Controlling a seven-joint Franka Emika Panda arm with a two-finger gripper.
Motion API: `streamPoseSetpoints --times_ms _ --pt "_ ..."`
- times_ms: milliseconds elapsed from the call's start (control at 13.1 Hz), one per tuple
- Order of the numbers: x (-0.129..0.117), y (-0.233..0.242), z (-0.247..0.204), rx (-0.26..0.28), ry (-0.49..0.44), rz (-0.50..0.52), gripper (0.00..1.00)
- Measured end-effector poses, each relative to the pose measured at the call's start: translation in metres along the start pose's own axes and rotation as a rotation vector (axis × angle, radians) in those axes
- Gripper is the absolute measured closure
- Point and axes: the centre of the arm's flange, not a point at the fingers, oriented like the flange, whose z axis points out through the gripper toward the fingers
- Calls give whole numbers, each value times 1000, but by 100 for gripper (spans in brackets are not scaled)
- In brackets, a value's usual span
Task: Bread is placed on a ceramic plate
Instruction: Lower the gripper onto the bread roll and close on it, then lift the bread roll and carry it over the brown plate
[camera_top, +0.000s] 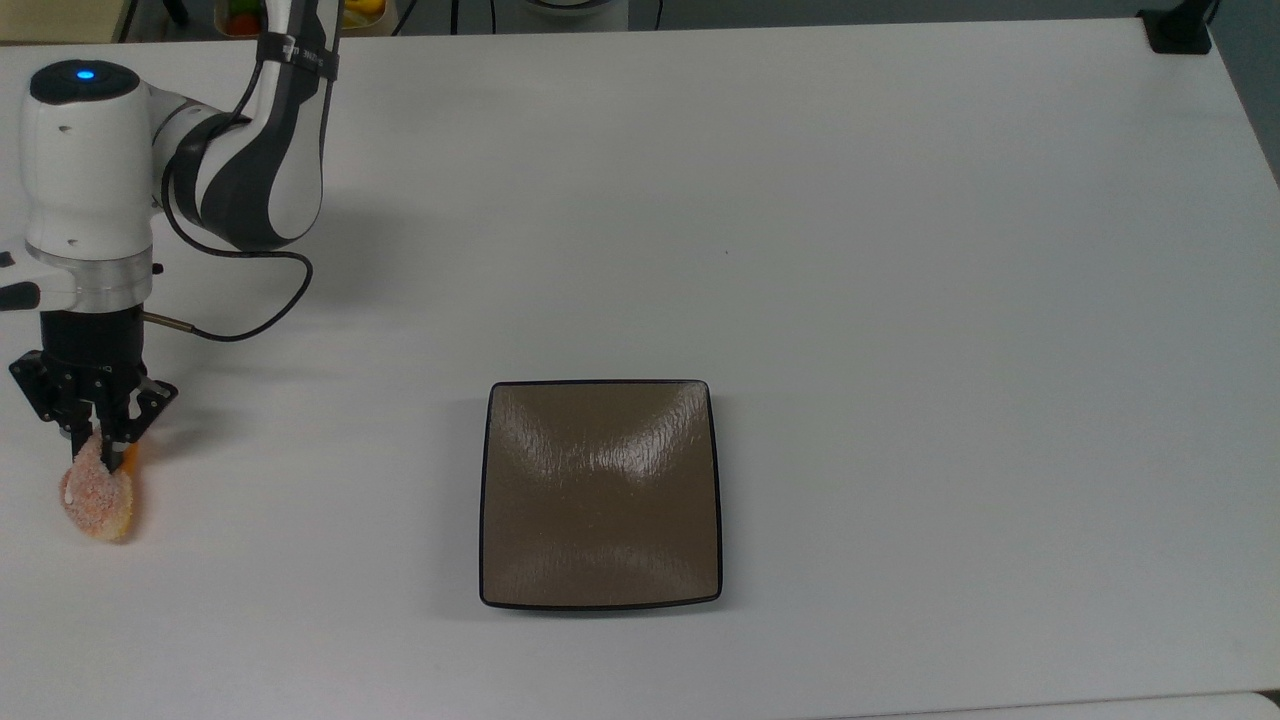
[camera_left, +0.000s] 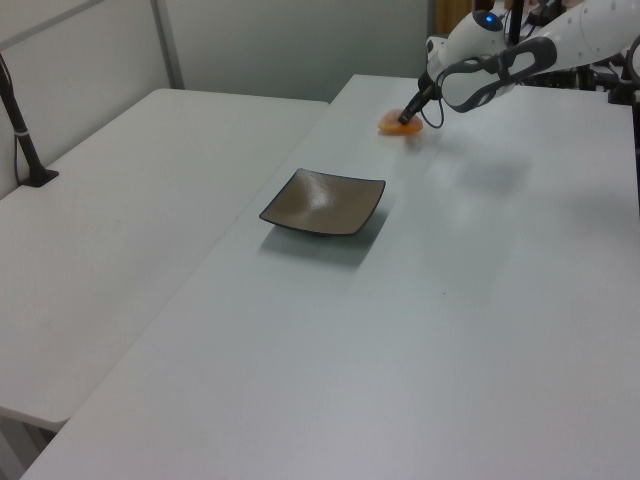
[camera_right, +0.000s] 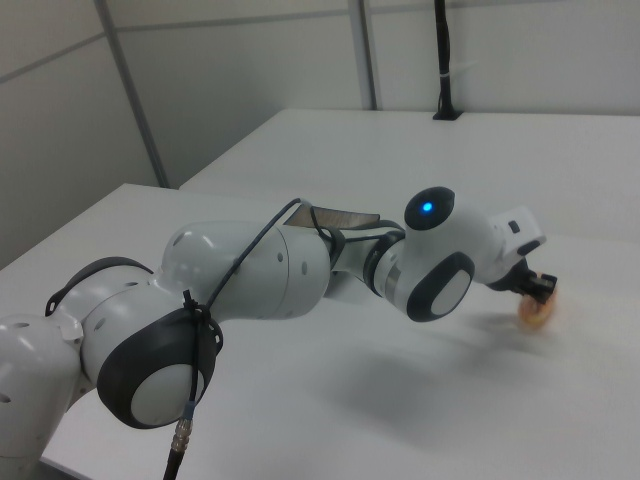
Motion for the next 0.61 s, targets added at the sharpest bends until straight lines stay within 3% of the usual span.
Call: streamPoseSetpoints --times_ms 305,458,610 --pt "34 -1 -36 -7 68 -6 77" --pt "65 -16 -73 0 115 -23 77" --pt "89 -36 -112 40 59 -18 76"
